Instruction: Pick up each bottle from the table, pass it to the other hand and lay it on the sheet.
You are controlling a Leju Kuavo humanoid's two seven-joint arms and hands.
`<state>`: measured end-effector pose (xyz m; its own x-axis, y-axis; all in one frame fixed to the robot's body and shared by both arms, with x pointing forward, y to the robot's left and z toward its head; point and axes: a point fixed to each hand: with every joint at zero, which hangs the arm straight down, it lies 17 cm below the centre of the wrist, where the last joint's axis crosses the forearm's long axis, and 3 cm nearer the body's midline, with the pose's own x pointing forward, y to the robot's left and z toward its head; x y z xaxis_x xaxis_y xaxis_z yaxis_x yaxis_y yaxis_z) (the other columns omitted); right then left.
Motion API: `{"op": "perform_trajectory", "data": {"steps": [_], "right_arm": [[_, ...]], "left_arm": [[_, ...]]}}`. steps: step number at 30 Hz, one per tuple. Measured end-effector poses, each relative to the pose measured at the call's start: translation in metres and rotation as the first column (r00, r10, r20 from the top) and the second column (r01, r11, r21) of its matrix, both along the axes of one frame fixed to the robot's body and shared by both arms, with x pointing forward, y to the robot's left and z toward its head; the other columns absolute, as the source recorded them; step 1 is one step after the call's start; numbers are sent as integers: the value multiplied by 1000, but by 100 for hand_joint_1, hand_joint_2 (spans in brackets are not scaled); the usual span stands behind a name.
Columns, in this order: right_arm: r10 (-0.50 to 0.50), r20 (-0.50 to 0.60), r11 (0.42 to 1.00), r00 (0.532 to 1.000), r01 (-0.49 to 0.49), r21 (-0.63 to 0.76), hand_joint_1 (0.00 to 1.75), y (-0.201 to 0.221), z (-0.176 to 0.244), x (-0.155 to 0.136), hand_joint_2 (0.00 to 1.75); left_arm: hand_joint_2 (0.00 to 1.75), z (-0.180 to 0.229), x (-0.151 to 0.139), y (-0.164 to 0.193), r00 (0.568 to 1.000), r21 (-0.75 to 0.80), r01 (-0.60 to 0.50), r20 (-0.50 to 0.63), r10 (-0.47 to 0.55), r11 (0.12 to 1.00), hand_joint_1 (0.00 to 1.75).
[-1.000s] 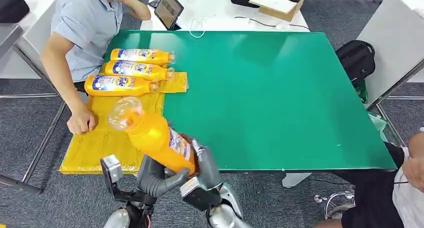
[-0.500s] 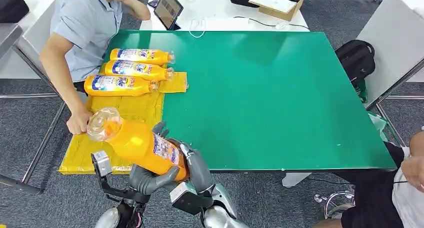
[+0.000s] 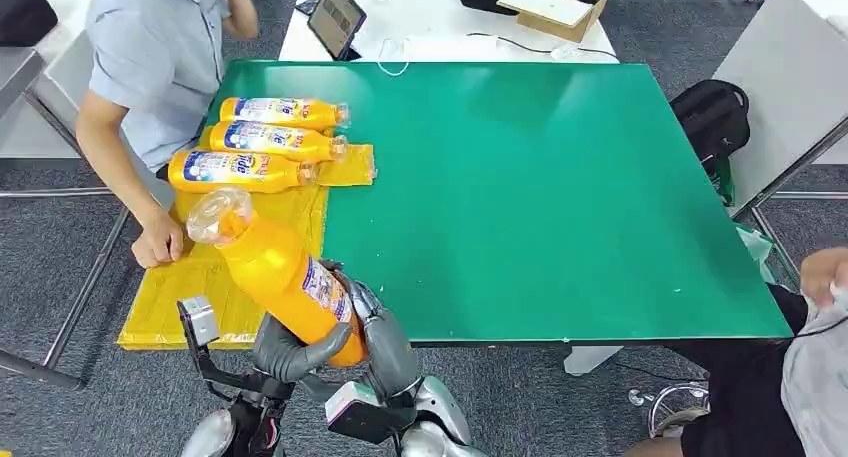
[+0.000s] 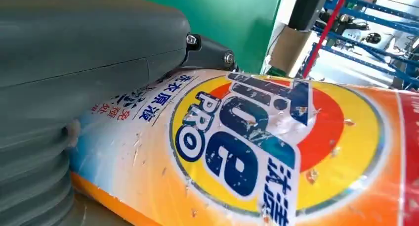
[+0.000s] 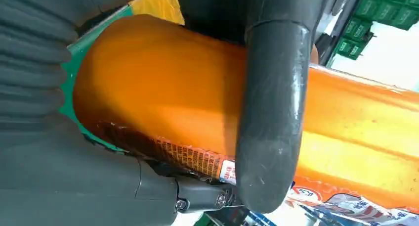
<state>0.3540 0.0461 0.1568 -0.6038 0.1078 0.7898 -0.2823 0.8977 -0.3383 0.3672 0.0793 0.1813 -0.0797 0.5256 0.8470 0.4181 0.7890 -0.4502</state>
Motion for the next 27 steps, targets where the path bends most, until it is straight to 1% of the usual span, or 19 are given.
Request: {"op": "perform_trajectory", "data": {"steps": [5,8,11,13,14,18,23,27], "right_arm": [[-51,80,997,996,56,-58,0,-5,3,-1,0],[-109,167,988,980,125,-87,0,-13,12,-2,0],[-126,274,979,953,164,-120,0,-18,24,-13,0],[-157,334,970,929,209,-125,0,-28,37,-13,0],[-190,358,963,914,245,-112,0,-38,46,-11,0],[-316,368,932,875,358,-52,0,-78,64,-1,0],[-411,368,894,834,449,-18,0,-112,73,5,0],[-516,361,833,777,553,-1,0,-158,74,11,0]], "left_arm": [[175,3,3,8,1000,-21,-27,12,27,999,175],[175,4,2,20,998,-35,-53,16,54,998,175],[175,11,4,44,993,-41,-114,36,116,993,175],[175,9,10,67,984,-23,-174,38,175,984,175],[175,8,12,74,981,-13,-192,40,192,981,175],[175,4,18,91,970,17,-240,37,240,971,175],[175,2,25,99,963,59,-269,40,267,961,175],[175,0,49,93,967,85,-255,38,253,963,175]]}}
